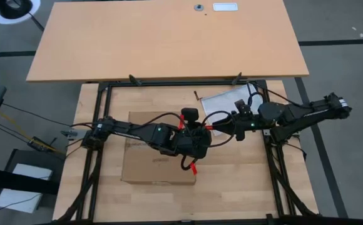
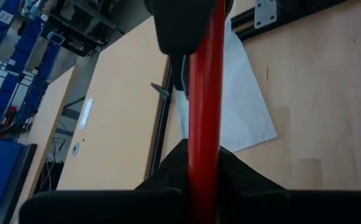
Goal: Unpack boxes
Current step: Open the cardboard box using the red cutter
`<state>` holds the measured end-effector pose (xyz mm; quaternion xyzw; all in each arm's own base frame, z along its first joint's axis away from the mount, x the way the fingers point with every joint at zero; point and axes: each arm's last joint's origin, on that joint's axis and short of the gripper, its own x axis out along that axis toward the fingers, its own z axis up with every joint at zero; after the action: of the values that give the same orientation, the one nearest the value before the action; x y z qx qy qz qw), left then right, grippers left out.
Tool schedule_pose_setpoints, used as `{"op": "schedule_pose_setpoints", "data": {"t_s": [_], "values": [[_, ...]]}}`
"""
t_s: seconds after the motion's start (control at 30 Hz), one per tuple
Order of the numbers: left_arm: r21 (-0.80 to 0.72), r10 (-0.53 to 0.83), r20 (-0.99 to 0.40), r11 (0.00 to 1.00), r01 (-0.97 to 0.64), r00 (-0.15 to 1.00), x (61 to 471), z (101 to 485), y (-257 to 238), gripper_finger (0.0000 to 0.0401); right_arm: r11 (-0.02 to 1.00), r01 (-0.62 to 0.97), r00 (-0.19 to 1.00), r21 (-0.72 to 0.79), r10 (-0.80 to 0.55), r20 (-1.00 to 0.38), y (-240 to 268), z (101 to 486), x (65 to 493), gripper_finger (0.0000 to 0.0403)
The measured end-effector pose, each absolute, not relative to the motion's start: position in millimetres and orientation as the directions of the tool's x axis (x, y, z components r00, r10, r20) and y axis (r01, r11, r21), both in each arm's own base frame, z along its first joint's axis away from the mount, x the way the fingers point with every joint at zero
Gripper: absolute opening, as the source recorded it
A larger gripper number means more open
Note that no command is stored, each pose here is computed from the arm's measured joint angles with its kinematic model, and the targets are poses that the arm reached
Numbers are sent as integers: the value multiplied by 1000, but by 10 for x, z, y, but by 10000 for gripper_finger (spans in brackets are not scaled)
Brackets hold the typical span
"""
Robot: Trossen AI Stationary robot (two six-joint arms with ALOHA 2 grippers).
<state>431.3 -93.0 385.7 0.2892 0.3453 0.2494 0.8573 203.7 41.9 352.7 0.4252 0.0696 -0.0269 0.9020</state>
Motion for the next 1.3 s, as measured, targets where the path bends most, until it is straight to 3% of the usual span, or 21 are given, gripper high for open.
{"op": "schedule_pose_setpoints", "data": {"t_s": [0.3, 0.7, 0.9, 1.07, 1.3], "values": [[673, 631, -448, 704, -226, 634, 4311, 3855, -929, 42, 681, 119, 986, 722, 4, -167, 416, 3510, 2032, 146], [690, 647, -444, 688, -224, 619, 4301, 3846, -919, 42, 708, 53, 990, 704, 54, -128, 393, 3578, 1937, 234], [669, 680, -417, 679, -303, 603, 4285, 3877, -898, 42, 765, 18, 993, 644, 60, -99, 349, 3655, 1765, 246], [668, 678, -416, 680, -303, 606, 4287, 3879, -899, 42, 879, -21, 990, 476, 83, -111, 342, 3665, 1663, 242], [692, 685, -408, 664, -285, 604, 4283, 3886, -906, 42, 998, -63, 990, 8, 63, -126, 381, 3651, 1644, 249]]}}
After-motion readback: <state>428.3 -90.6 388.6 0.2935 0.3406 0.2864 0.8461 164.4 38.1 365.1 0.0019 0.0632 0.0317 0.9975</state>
